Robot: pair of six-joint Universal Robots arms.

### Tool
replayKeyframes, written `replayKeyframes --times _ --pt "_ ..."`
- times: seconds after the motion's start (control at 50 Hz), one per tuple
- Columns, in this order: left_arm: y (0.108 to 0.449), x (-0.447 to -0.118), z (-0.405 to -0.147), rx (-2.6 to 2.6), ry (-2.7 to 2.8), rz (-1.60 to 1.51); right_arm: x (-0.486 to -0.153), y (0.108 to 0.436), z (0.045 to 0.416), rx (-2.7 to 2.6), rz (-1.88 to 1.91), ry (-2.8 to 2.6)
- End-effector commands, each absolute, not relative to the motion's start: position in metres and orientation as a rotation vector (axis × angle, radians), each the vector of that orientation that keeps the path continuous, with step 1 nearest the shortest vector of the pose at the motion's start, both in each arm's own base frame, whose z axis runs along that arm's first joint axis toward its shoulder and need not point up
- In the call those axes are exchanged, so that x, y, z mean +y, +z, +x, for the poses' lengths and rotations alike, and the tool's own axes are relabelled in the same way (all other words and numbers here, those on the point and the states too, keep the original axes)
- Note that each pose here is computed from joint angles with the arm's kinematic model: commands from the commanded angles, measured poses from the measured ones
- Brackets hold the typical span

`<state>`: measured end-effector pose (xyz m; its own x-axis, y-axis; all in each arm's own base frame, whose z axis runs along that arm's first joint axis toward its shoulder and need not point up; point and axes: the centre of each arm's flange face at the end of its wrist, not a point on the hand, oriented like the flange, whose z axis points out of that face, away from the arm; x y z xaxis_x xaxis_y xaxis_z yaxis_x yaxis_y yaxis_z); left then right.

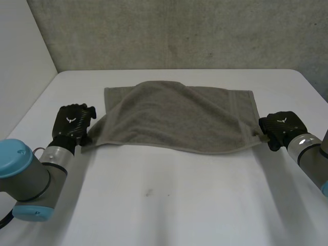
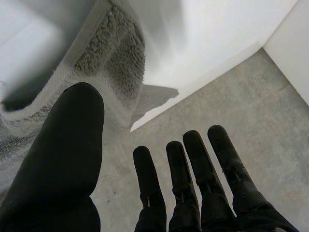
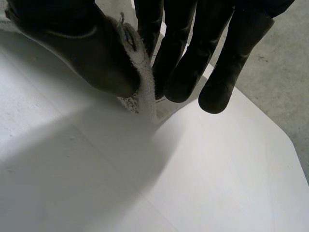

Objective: Fold the towel.

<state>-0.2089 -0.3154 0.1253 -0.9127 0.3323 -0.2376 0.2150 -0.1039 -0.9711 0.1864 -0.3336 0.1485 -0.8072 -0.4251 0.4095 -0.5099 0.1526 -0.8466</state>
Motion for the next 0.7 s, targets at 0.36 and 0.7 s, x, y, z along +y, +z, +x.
replayKeyframes --times 0.36,0.7 --pt "0.115 -0.313 -0.218 -2.043 2.124 -0.671 -0.334 0.141 0.187 -2.338 0.959 1.739" --pt "0.098 -0.324 -0.236 -2.064 2.048 -0.715 -0.334 0.137 0.187 -2.349 0.962 1.724"
